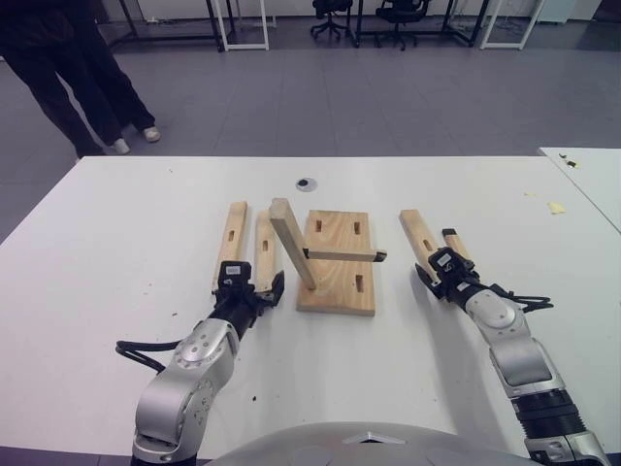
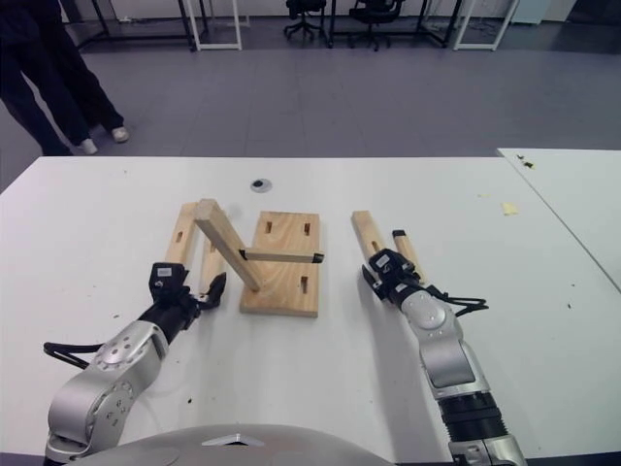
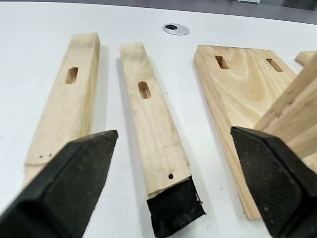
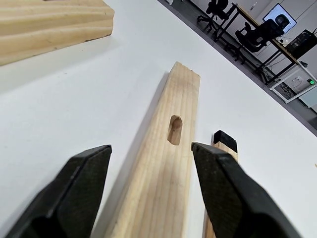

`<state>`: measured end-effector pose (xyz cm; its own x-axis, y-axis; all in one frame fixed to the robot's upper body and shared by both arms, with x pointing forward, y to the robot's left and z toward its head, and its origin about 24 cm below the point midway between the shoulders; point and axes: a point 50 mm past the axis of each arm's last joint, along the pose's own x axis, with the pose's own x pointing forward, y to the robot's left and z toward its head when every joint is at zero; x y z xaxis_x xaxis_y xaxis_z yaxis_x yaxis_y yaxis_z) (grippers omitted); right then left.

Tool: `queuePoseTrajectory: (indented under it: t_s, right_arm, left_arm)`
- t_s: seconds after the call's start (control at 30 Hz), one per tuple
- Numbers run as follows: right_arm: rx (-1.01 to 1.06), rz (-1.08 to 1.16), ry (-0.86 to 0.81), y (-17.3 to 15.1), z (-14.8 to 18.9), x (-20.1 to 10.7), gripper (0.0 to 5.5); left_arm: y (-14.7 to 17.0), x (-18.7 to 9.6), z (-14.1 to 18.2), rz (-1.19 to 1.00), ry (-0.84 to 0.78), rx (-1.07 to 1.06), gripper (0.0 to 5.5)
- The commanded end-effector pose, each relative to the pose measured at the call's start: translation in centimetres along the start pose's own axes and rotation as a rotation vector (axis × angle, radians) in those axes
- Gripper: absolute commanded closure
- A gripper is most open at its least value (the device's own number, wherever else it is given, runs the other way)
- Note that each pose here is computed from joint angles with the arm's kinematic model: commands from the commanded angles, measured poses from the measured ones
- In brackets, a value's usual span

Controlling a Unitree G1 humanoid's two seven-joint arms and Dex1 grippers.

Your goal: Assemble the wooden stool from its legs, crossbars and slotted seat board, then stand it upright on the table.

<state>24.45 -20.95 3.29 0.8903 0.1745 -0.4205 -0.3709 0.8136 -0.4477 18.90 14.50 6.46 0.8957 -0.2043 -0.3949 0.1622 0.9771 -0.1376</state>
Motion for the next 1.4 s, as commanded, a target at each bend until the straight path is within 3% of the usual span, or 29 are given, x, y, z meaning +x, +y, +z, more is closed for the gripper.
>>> queuePoseTrajectory:
  t_s: [0.03,0.2,0.63,0.7,1.0,1.1,1.27,1.4]
  right_arm:
    - [0.001,-0.003,0.002,-0.1,0.0,0.1,2.48]
    - [0.011,-0.001,0.003,0.4,0.0,0.1,2.48]
    - [0.029,-0.012,-0.001,0.6,0.1,0.0,2.48]
    - [0.030,-0.014,-0.006,0.5,0.2,0.0,2.48]
    - [0.059,-0.118,-0.107,-5.1,2.8,-0.8,2.48]
    - [0.175,-0.057,-0.186,-6.1,4.8,0.0,2.48]
    - [0.387,0.196,-0.384,-6.5,12.2,3.1,2.48]
    - [0.848,0.518,-0.341,-5.3,14.7,6.0,2.48]
  left_arm:
    - [0.6,0.3,-0.6,0.008,0.078,-0.021,1.29]
    - [1.1,0.2,-1.7,-0.007,0.173,0.023,1.29]
    - [1.9,0.9,-2.0,0.000,0.173,0.029,3.39]
    - [2.0,0.8,-2.1,-0.005,0.173,0.026,3.44]
    - [3.2,0.5,3.7,-0.063,-0.067,0.142,3.47]
    - [2.9,0.3,3.9,-0.096,-0.066,0.151,3.47]
    - [2.2,-0.8,2.1,-0.172,-0.018,0.139,3.47]
    - [2.1,-0.3,3.1,-0.211,-0.100,0.191,3.47]
